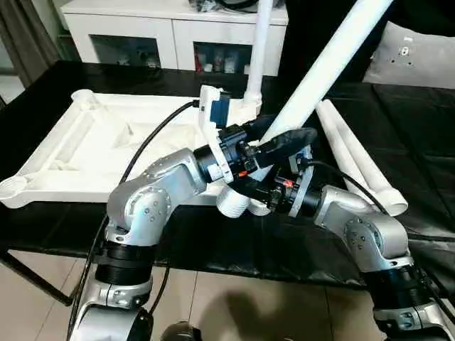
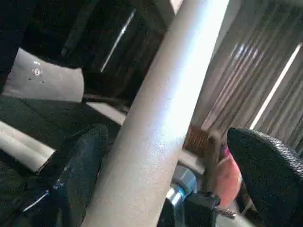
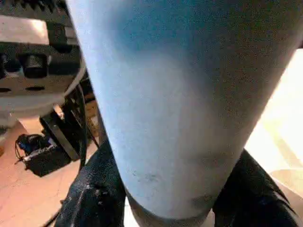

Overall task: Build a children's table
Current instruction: Pick table leg

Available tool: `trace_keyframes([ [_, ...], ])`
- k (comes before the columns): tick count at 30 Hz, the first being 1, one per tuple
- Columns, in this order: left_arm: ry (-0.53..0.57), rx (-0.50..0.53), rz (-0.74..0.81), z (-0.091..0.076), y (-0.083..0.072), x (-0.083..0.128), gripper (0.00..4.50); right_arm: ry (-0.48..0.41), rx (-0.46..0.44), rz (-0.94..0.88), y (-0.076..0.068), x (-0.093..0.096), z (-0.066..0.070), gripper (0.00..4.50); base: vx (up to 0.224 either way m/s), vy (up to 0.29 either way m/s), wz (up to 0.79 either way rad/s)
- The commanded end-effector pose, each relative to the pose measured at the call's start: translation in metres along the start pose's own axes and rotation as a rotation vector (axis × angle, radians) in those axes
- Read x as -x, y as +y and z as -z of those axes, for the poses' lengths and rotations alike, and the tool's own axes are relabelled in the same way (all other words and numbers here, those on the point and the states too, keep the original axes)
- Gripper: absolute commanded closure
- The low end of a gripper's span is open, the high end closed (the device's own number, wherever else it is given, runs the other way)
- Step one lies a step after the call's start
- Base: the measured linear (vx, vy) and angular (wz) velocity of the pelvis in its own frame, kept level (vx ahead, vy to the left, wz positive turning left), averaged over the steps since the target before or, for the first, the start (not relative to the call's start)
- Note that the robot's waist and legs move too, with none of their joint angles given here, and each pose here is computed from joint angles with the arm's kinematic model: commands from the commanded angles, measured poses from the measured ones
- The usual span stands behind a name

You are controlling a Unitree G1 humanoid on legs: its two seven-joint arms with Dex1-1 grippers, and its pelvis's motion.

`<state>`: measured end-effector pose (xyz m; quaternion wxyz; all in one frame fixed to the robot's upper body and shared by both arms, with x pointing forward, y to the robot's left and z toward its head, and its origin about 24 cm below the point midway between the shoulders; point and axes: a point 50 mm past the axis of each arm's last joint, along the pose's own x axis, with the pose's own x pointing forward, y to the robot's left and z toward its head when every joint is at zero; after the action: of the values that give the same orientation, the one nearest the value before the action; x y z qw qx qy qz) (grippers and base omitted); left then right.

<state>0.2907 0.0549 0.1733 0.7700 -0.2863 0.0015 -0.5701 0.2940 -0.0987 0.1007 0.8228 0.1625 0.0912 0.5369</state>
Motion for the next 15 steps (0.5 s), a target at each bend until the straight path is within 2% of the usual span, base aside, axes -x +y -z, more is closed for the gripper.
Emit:
trace_keyframes([
  [1, -0.068, 0.129, 0.179, 0.003, -0.021, -0.017, 0.00, -0.018, -0.058, 0.087, -0.011, 0.004, 0.001, 2.59, 0.000, 0.000, 0.00],
  [2, -0.068, 0.129, 0.179, 0.003, -0.021, -0.017, 0.00, -0.018, -0.058, 0.087, -0.011, 0.004, 0.001, 2.59, 0.000, 0.000, 0.00],
  [5, -0.204, 0.226, 0.065, -0.005, -0.002, -0.015, 0.00, -0.083, -0.094, 0.080, -0.011, 0.005, -0.003, 2.59, 0.000, 0.000, 0.00],
  [6, -0.204, 0.226, 0.065, -0.005, -0.002, -0.015, 0.00, -0.083, -0.094, 0.080, -0.011, 0.005, -0.003, 2.61, 0.000, 0.000, 0.00],
  [8, -0.270, 0.252, 0.021, -0.012, 0.006, -0.012, 0.00, -0.119, -0.103, 0.092, -0.011, 0.007, -0.006, 2.61, 0.000, 0.000, 0.00],
  [11, -0.285, 0.246, 0.018, -0.015, 0.006, -0.010, 0.00, -0.142, -0.102, 0.111, -0.013, 0.010, -0.008, 2.61, 0.000, 0.000, 0.00],
  [15, -0.241, 0.159, -0.026, -0.014, 0.006, -0.006, 0.00, -0.165, -0.083, 0.169, -0.017, 0.015, -0.009, 2.61, 0.000, 0.000, 0.00],
])
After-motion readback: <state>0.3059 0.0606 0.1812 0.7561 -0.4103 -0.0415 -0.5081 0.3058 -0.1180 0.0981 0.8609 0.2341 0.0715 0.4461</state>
